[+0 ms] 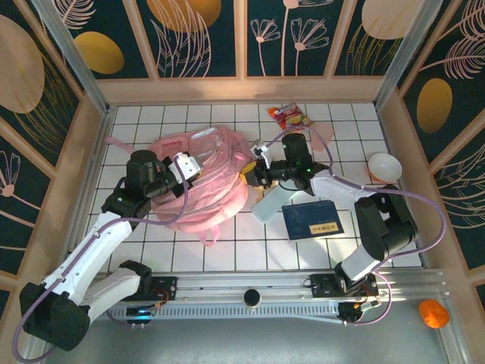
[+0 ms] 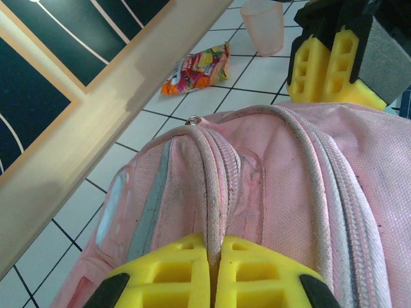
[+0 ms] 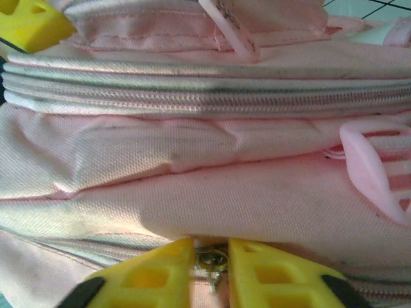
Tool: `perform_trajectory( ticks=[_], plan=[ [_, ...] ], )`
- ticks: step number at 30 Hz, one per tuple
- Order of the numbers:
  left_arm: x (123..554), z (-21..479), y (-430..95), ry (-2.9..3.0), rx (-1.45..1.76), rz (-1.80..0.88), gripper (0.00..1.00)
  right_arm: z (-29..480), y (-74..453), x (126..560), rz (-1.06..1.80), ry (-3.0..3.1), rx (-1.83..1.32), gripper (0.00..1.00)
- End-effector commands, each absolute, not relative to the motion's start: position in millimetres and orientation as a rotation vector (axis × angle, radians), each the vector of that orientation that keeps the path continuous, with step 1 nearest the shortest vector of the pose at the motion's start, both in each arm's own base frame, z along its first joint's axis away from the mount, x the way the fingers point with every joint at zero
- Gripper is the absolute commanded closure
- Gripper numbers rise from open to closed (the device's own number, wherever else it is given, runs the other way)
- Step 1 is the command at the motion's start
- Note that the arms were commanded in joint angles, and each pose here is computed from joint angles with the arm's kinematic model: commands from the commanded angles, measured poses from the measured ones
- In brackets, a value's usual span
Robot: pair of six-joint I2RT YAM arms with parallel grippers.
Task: Pack the student bag
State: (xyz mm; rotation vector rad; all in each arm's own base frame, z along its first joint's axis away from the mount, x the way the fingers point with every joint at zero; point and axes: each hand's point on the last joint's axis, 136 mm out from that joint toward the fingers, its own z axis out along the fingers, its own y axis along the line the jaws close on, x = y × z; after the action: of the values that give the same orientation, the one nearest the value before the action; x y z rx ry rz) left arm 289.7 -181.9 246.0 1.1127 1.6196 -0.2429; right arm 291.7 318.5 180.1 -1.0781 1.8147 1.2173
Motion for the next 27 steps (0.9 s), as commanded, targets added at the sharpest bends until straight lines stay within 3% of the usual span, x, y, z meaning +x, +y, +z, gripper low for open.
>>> perform_trajectory(
  ticks=[1,4,10,19,22,27],
  plan=[
    [286.2,298.5,-191.6,1.416,1.07,-0.26,1.0,178.7,317.1,292.4,1.228,1.801,-1.072,0.91],
    [287.8,299.7,-190.8,1.418,1.054,-0.259,1.0,173.4,313.8,289.5,1.217,1.828,-1.067,0.91],
    [286.7,309.1,-193.4,1.39,1.029,-0.289,1.0,159.3,307.3,280.7,1.212,1.882,-1.066,0.73],
    [282.3,326.0,-195.9,1.34,1.02,-0.308,1.0,152.0,295.6,281.2,1.216,1.888,-1.056,0.58],
    [280.1,328.7,-197.4,1.328,1.026,-0.32,1.0,156.8,298.6,277.5,1.257,1.852,-1.079,0.59],
    [283.1,328.8,-195.8,1.338,1.012,-0.31,1.0,166.3,301.9,271.9,1.305,1.803,-1.11,0.91]
  ],
)
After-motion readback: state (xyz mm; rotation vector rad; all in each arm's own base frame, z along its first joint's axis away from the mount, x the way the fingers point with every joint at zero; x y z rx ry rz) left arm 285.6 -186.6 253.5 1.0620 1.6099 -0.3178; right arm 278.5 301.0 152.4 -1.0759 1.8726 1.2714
